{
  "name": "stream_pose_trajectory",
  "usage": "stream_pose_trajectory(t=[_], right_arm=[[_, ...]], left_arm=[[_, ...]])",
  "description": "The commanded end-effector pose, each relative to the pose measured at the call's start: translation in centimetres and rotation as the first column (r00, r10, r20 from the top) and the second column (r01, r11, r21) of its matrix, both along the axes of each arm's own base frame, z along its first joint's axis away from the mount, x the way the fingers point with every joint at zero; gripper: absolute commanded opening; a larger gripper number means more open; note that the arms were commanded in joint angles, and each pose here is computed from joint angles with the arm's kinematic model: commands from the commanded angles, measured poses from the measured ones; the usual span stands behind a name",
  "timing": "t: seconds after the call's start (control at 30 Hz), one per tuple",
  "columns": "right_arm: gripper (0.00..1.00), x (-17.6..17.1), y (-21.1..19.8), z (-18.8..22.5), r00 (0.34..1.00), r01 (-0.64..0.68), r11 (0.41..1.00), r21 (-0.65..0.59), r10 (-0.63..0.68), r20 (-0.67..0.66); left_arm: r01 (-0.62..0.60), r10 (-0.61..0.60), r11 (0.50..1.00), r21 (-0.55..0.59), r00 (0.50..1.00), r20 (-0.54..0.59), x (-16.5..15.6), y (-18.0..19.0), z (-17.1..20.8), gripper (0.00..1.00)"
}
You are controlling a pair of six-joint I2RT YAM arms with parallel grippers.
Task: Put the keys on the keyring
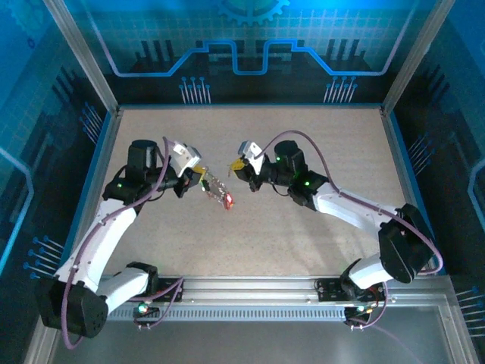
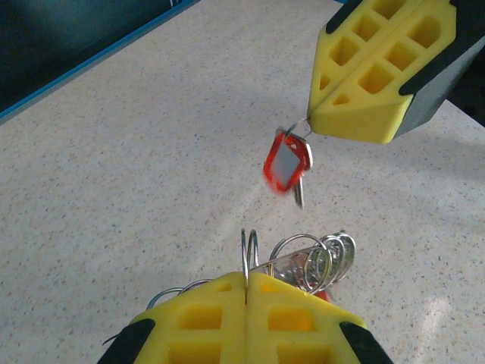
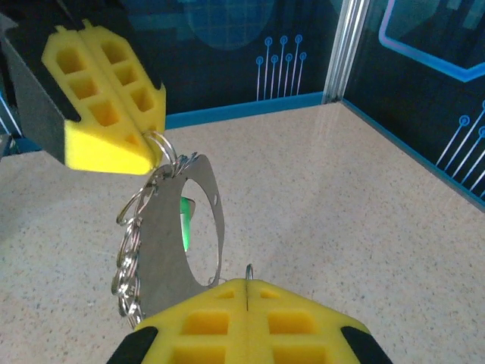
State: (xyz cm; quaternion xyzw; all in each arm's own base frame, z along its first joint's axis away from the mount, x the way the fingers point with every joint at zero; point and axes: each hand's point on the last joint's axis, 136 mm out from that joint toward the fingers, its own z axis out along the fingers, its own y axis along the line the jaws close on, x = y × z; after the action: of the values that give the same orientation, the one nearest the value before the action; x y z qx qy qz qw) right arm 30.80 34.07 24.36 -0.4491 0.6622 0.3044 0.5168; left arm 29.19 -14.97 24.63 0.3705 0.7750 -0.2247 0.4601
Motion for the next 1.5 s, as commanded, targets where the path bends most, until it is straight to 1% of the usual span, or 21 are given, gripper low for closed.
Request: stream_pose_trajectory(t=[0.0,0.13,0.23,0.33,0.47,0.6,0.7,0.9,1.07,1.2,1.47], right_arm=[[0.00,-0.2,-1.4,-2.3,0.998,0.019,0.995,-0.100,-0.024,-0.054],[0.00,-1.8,-3.4,-5.2,0.989,0.041,0.979,-0.199,-0.068,-0.130],[0.00,-3.7,-5.1,-6.9,0.977,0.047,0.963,-0.265,-0.099,-0.188],[0.00,-5.4,-6.7,-9.6,0.953,0.053,0.941,-0.333,-0.148,-0.265],[0.00,-5.9,-7.9,-12.8,0.906,0.100,0.921,-0.376,-0.241,-0.349],[0.00,-5.7,-7.8,-15.3,0.864,0.113,0.907,-0.407,-0.292,-0.410],[0.00,-5.1,-7.7,-16.7,0.849,0.129,0.897,-0.423,-0.321,-0.421],[0.00,-3.8,-7.1,-19.0,0.851,0.128,0.880,-0.457,-0.334,-0.405],[0.00,-3.1,-6.2,-19.6,0.854,0.120,0.886,-0.447,-0.322,-0.409],[0.00,-2.4,-5.8,-20.0,0.845,0.136,0.884,-0.448,-0.340,-0.413],[0.00,-2.0,-5.3,-20.3,0.838,0.125,0.887,-0.445,-0.335,-0.431]], left_arm=[[0.035,-0.032,0.999,-0.032,0.996,0.086,0.5,-0.7,1.9,0.00],[0.015,-0.014,1.000,0.000,0.996,0.084,0.4,-0.2,2.1,0.00],[-0.001,-0.001,1.000,0.025,0.996,0.094,0.5,0.2,2.2,0.00],[-0.019,0.015,0.999,0.037,0.994,0.105,0.8,0.4,2.2,0.00],[-0.031,0.026,0.999,0.041,0.993,0.119,1.3,0.5,2.5,0.00],[-0.035,0.030,0.999,0.040,0.992,0.126,1.7,0.6,2.8,0.00],[-0.042,0.036,0.998,0.045,0.991,0.128,1.8,0.7,2.8,0.00],[-0.049,0.042,0.997,0.053,0.991,0.127,1.8,0.8,2.8,0.00],[-0.057,0.048,0.996,0.066,0.990,0.132,1.7,1.0,2.8,0.00],[-0.058,0.048,0.996,0.074,0.990,0.131,1.6,1.1,2.7,0.00],[-0.062,0.051,0.995,0.081,0.990,0.133,1.5,1.2,2.6,0.00]])
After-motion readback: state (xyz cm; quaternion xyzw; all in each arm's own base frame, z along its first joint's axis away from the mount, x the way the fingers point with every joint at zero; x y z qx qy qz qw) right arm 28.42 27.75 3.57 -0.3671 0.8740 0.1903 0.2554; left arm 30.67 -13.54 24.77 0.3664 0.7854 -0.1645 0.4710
